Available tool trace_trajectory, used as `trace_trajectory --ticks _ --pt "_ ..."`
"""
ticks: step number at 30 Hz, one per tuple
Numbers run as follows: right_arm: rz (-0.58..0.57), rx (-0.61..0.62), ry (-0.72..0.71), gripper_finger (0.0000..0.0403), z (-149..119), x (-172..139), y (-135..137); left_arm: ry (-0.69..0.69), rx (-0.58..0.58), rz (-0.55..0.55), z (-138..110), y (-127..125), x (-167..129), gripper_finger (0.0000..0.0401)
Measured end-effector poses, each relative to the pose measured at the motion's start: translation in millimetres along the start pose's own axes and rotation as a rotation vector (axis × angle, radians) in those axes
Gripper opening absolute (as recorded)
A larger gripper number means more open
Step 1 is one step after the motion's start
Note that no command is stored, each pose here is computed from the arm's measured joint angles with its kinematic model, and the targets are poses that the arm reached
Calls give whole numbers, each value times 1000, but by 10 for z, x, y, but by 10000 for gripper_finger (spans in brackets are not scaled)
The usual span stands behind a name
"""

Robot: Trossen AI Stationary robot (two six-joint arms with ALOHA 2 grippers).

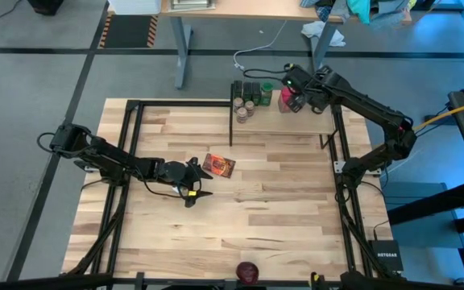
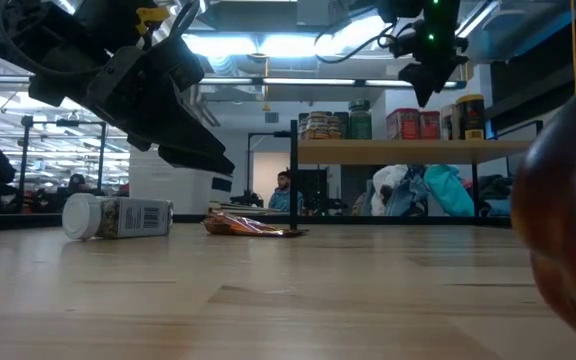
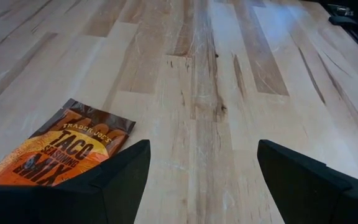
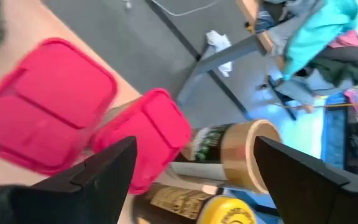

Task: Shelf spices
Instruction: Put the red seasoning can on the shelf

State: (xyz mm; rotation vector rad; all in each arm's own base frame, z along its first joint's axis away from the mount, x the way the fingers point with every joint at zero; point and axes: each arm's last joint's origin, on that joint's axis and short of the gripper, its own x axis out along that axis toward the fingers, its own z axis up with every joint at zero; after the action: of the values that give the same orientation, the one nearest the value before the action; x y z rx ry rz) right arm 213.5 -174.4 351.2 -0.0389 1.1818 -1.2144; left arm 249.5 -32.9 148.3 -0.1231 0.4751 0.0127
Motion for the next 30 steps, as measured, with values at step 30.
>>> trace_trajectory --ticks 30 --pt "11 -19 48 331 -45 198 -82 1 -1 0 -1 -1 0 290"
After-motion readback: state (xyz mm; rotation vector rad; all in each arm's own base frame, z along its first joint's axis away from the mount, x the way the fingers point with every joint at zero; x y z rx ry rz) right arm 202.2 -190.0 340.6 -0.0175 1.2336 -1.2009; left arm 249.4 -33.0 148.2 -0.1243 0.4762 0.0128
